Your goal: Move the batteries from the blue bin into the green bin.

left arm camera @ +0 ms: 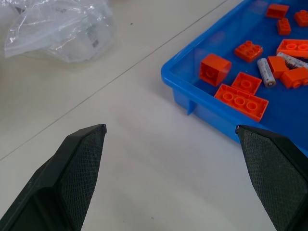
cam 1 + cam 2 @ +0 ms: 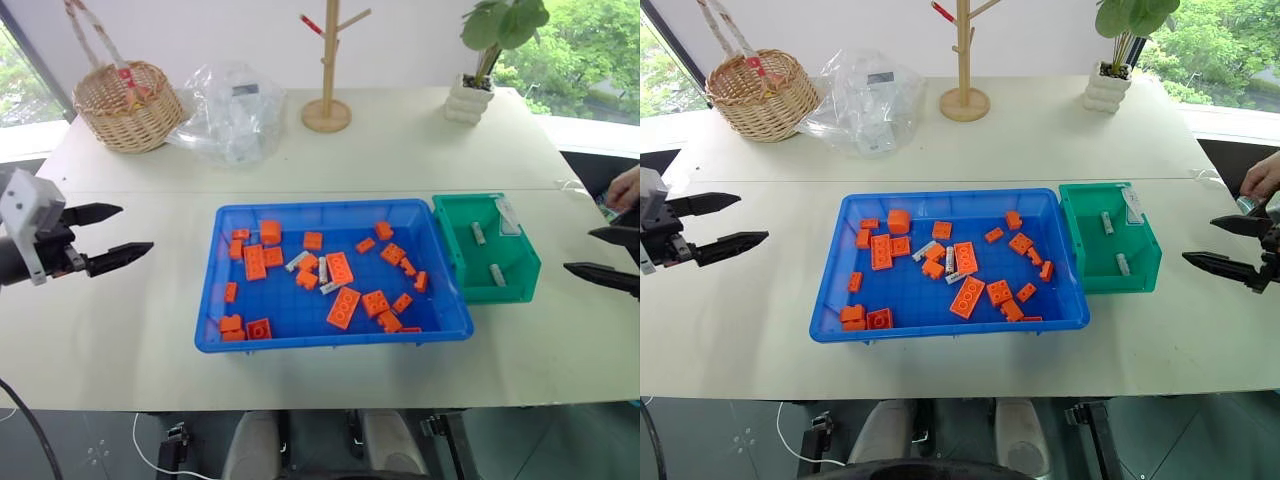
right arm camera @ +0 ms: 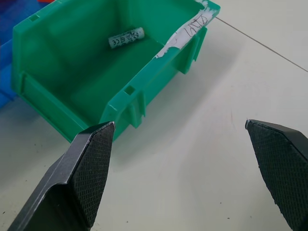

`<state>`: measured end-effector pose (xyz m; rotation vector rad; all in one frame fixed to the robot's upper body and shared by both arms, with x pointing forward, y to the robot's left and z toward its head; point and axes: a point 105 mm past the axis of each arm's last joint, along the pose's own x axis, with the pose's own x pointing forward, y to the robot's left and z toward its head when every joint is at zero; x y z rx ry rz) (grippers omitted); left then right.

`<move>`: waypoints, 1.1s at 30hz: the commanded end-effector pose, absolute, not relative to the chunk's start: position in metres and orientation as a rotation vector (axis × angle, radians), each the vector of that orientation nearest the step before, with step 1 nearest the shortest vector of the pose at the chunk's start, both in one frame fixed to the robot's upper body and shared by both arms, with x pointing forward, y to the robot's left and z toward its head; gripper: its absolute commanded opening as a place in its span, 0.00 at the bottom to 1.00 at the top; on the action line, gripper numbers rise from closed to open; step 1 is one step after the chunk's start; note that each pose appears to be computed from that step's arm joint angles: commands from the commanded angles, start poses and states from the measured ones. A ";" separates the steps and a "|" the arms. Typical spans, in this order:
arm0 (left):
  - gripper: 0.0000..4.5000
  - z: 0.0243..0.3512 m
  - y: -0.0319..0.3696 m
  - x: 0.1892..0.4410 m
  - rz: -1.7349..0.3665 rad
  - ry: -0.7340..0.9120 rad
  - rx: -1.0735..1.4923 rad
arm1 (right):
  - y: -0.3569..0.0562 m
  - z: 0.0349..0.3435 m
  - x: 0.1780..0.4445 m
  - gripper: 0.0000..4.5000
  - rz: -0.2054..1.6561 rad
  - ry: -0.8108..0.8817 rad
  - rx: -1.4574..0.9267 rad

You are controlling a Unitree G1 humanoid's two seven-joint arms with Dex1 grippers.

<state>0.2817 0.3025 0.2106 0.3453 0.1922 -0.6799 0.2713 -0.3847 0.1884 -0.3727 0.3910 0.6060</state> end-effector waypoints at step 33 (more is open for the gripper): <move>1.00 0.222 0.223 0.258 -1.039 0.173 0.385 | -0.286 0.239 0.323 0.99 0.923 0.225 -0.555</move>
